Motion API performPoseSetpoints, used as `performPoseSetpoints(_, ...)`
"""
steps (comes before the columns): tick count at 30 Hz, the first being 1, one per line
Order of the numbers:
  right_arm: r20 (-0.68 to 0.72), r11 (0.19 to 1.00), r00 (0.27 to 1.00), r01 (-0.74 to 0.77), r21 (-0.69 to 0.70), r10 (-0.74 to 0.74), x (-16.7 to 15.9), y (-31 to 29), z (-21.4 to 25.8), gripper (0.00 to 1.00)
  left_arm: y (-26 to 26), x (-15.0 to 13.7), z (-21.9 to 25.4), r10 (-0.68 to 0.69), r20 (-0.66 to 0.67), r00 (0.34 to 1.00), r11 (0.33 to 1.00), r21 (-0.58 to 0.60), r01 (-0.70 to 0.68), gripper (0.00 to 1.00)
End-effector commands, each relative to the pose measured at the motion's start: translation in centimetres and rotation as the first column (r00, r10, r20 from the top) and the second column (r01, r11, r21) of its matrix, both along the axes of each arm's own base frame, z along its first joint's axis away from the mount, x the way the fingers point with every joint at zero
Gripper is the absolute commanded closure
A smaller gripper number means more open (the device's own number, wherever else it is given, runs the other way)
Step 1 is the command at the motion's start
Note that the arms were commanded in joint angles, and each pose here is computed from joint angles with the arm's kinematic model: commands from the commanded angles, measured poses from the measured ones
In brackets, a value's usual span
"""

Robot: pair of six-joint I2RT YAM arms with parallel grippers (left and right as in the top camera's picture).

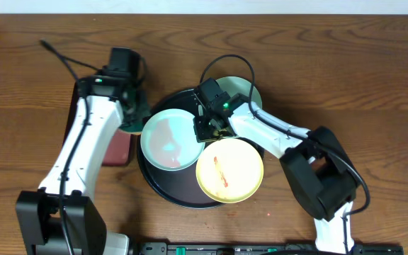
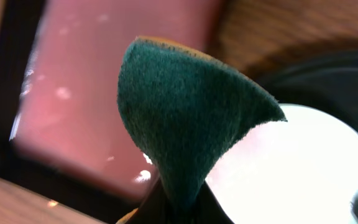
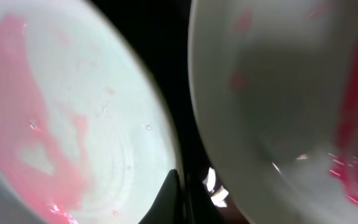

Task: Clean dirty plates on tray and stack at the side
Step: 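Lift the top green plate with the right gripper and place it right of tray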

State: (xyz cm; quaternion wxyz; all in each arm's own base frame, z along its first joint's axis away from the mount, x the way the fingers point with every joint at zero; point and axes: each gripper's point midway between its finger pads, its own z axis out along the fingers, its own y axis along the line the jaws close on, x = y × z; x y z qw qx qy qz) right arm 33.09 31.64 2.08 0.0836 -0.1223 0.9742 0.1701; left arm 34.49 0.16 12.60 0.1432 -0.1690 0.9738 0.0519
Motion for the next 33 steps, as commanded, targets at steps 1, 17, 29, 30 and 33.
performPoseSetpoints(1,0.199,0.999,0.979,-0.034,-0.011,0.035,1.7,-0.3,6.0,0.99,2.5,-0.1,0.7,0.045,0.007,0.999,0.999,0.028,-0.045,0.93)
performPoseSetpoints(17,0.636,0.912,0.743,0.089,-0.399,0.206,3.6,-3.7,15.6,0.99,7.3,-0.7,0.8,0.184,0.012,0.983,0.982,0.028,-0.184,0.93)
performPoseSetpoints(29,0.823,0.759,0.458,0.385,-0.525,0.336,0.0,-2.3,22.5,0.99,7.3,-0.8,0.8,0.185,0.012,0.983,0.982,0.028,-0.185,0.93)
performPoseSetpoints(30,0.842,0.744,0.427,0.432,-0.510,0.330,-0.3,-2.5,23.4,0.99,7.3,-0.8,0.8,0.185,0.012,0.983,0.982,0.028,-0.185,0.93)
performPoseSetpoints(33,0.883,0.694,0.342,0.549,-0.465,0.321,-1.1,-3.0,25.9,0.99,7.3,-0.8,0.8,0.185,0.012,0.983,0.982,0.028,-0.185,0.92)
